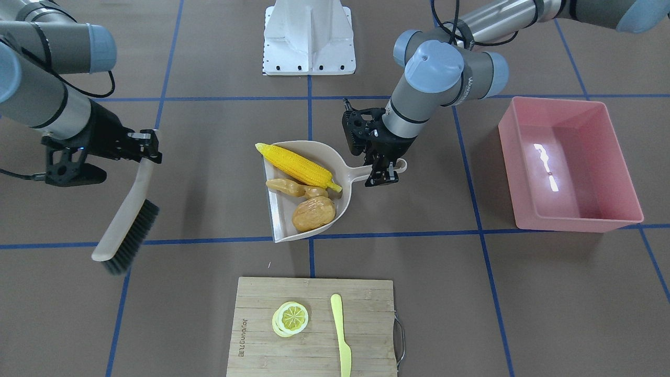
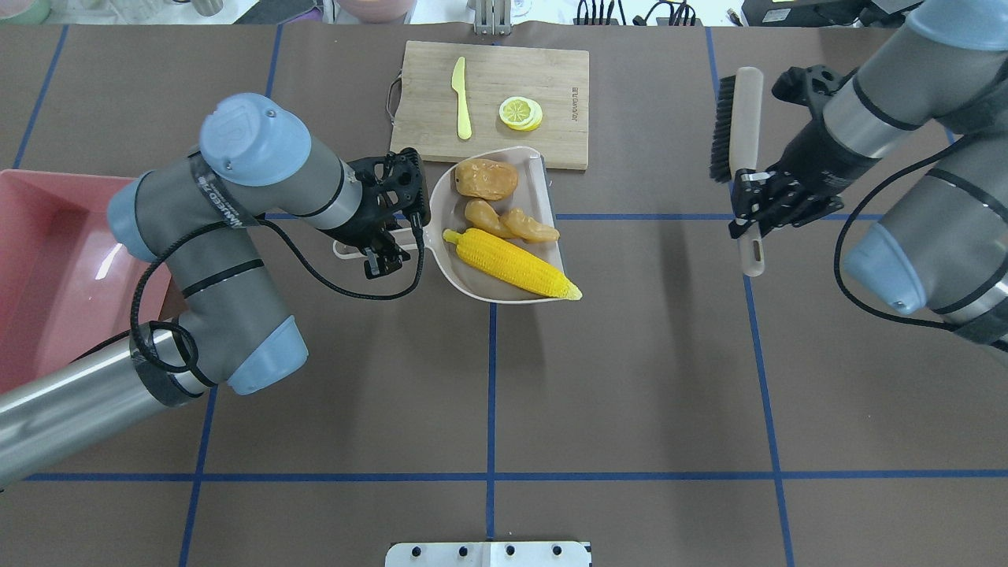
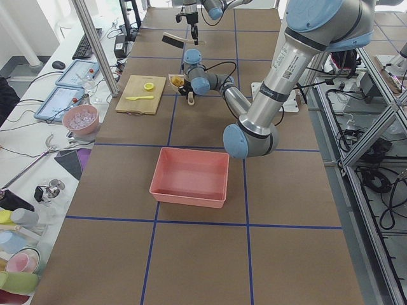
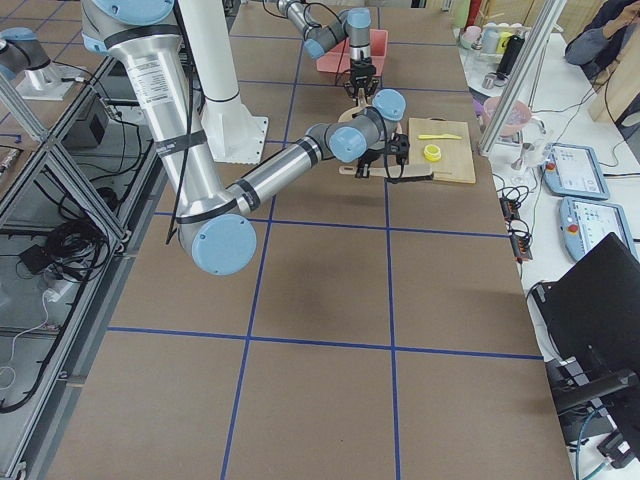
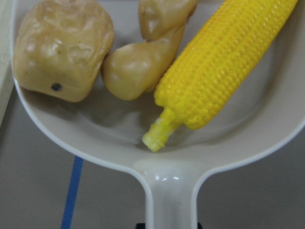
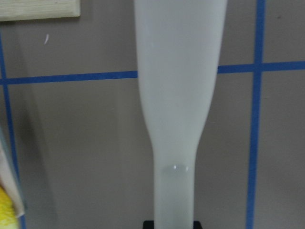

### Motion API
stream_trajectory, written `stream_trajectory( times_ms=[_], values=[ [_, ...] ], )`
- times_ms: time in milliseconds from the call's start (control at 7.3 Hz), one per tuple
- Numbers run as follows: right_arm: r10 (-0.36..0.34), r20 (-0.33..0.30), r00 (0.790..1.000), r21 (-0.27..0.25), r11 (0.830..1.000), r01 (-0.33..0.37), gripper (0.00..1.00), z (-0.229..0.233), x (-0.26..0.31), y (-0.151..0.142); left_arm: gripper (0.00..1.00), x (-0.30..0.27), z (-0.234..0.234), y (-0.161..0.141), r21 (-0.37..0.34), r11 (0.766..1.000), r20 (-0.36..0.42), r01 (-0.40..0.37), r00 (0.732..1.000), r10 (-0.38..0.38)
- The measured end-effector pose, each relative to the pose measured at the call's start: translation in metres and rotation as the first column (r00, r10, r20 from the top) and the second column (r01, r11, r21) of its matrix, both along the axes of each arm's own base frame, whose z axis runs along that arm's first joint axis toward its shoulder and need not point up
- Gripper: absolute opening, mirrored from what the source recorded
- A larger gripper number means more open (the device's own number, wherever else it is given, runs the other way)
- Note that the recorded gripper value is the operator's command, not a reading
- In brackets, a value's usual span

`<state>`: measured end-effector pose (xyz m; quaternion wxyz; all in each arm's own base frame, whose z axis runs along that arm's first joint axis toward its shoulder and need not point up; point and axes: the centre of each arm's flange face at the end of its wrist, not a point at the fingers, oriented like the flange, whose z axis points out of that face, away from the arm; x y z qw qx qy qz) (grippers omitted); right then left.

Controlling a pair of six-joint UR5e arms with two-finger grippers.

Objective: Sweep and dump trash into bin
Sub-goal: 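Lift the loaded dustpan over the pink bin with the left gripper while the right withdraws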

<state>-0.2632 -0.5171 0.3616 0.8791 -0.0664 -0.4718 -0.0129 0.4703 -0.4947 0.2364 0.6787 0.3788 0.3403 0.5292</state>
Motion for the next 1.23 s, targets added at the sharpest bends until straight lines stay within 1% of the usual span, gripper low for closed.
stream_trajectory(
  times_ms=[137,274,411,685,959,1095,1232],
  values=[
    [-0.015,-0.043,0.999,-0.001,1.0,0.015,0.0,0.035,0.026,0.002,0.0,-0.024,-0.001,-0.004,-0.008,0.999,-0.026,0.039,0.999,-0.039],
    [-0.035,-0.078,0.996,-0.023,0.999,0.033,0.0,0.072,0.045,0.013,0.0,-0.055,0.001,-0.01,-0.025,0.996,-0.05,0.087,0.995,-0.088],
    [-0.059,-0.106,0.993,-0.054,0.997,0.054,0.0,0.106,0.058,0.03,0.0,-0.095,0.004,-0.021,-0.047,0.991,-0.069,0.125,0.989,-0.128],
    [-0.128,-0.138,0.982,-0.085,0.989,0.117,0.0,0.149,0.067,0.054,0.0,-0.179,0.028,-0.051,-0.12,0.975,-0.074,0.185,0.978,-0.194],
    [-0.231,-0.165,0.959,-0.109,0.97,0.215,0.0,0.169,0.08,0.06,0.0,-0.25,0.067,-0.068,-0.2,0.947,-0.053,0.25,0.963,-0.265],
    [-0.274,-0.184,0.944,-0.113,0.96,0.256,0.0,0.174,0.086,0.06,0.0,-0.28,0.084,-0.068,-0.255,0.925,-0.047,0.281,0.952,-0.303],
    [-0.307,-0.207,0.929,-0.114,0.951,0.289,0.0,0.182,0.088,0.061,0.0,-0.303,0.099,-0.061,-0.313,0.899,-0.043,0.307,0.941,-0.337]
  ],
)
